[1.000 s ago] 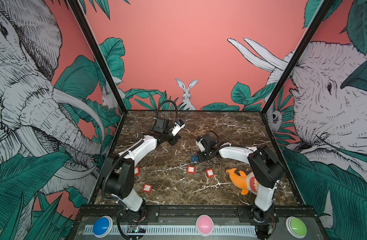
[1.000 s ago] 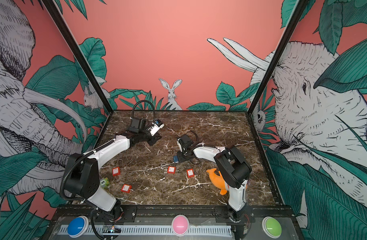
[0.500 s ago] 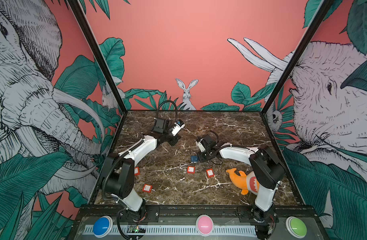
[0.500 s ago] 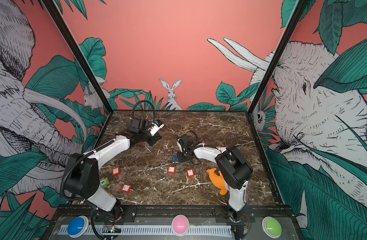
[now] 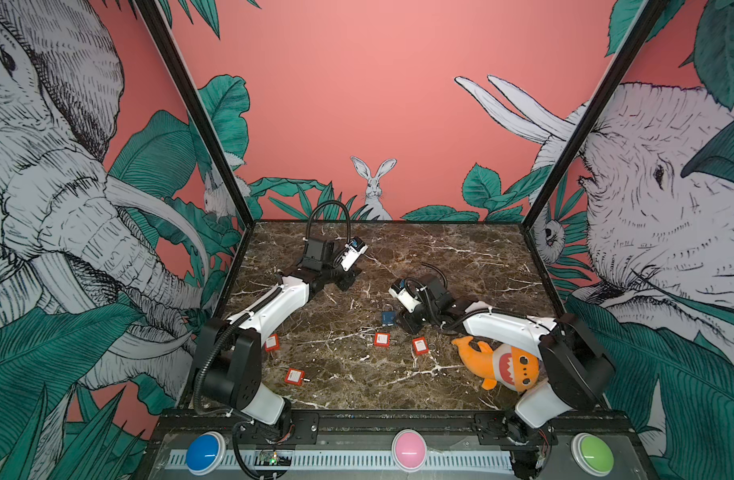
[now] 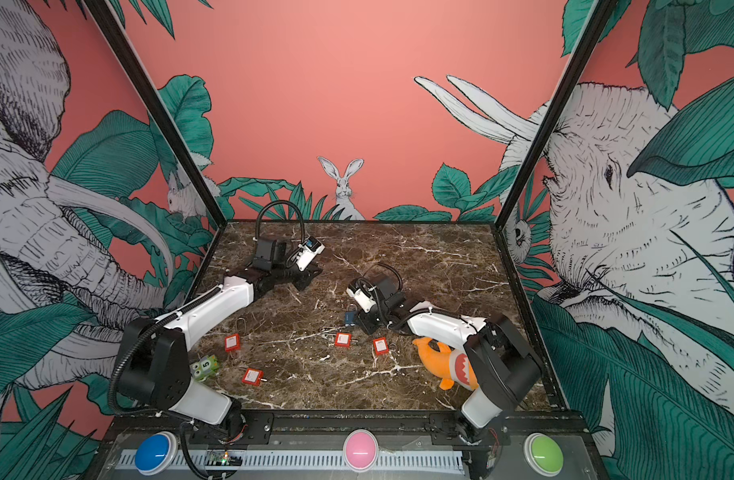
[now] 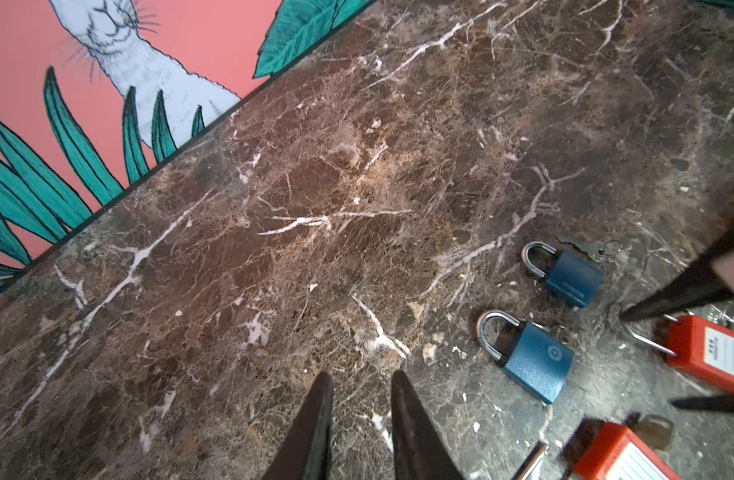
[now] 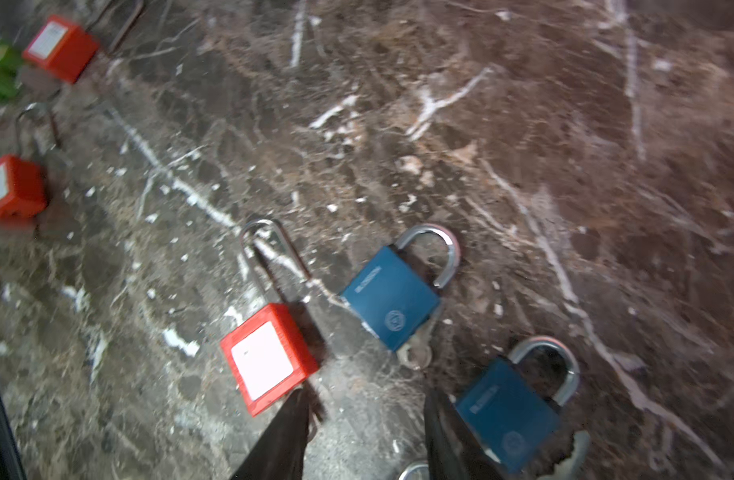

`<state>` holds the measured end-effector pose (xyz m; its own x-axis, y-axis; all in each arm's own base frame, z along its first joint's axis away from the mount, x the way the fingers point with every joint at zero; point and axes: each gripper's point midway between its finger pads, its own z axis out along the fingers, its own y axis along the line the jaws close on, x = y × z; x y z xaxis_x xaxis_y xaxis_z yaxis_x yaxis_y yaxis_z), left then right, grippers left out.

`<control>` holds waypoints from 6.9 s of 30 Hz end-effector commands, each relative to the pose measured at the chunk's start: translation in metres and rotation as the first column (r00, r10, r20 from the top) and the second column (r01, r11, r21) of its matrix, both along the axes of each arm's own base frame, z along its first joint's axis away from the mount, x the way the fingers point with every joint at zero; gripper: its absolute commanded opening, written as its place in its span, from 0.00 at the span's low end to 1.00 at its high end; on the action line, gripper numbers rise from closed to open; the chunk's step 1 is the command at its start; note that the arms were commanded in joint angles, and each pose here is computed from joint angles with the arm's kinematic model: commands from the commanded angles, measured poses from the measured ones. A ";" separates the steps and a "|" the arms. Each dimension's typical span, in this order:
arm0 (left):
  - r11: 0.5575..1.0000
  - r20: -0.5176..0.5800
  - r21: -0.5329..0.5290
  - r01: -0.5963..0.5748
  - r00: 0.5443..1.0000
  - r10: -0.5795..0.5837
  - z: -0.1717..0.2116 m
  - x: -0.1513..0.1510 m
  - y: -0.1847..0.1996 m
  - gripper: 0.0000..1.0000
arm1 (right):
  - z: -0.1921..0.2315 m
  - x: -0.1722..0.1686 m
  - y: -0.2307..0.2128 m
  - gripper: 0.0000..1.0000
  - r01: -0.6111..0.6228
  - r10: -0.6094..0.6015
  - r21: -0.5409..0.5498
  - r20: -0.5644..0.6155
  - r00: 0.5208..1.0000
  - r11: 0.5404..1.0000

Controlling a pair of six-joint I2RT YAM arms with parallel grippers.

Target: Lock with the key

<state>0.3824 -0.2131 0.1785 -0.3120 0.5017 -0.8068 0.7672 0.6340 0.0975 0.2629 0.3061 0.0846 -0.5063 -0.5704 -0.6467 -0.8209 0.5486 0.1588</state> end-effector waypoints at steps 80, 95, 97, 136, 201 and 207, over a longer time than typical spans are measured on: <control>0.733 0.270 -0.047 0.679 0.715 -0.645 0.019 -0.130 -0.040 0.34 | 0.108 -0.031 -0.003 0.20 -0.403 0.388 -0.075 0.471 0.792 0.912; 0.653 0.243 -0.106 0.750 0.656 -0.714 0.020 -0.144 -0.059 0.21 | 0.108 -0.024 0.003 0.19 -0.418 0.410 -0.101 0.494 0.767 0.903; 0.642 0.247 -0.119 0.757 0.649 -0.720 0.022 -0.145 -0.061 0.17 | 0.107 -0.023 0.002 0.19 -0.417 0.411 -0.106 0.495 0.765 0.903; 0.624 0.174 -0.164 0.764 0.645 -0.744 0.023 -0.152 -0.061 0.00 | 0.118 -0.015 0.001 0.36 -0.392 0.395 -0.133 0.562 0.727 0.911; 0.468 0.209 -0.265 0.843 0.524 -0.826 0.025 -0.184 -0.097 0.00 | 0.123 -0.001 0.005 0.12 -0.420 0.402 -0.093 0.529 0.747 0.903; 0.466 0.191 -0.274 0.841 0.523 -0.831 0.013 -0.186 -0.103 0.00 | 0.137 0.002 0.019 0.08 -0.449 0.391 -0.030 0.548 0.739 0.893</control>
<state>0.2256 -0.3056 0.1934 0.2142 0.2820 -0.9352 0.9625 -0.2240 0.1529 0.2409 0.2869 0.1628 0.0492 -0.7274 -0.6845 -0.9740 0.1168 -0.1942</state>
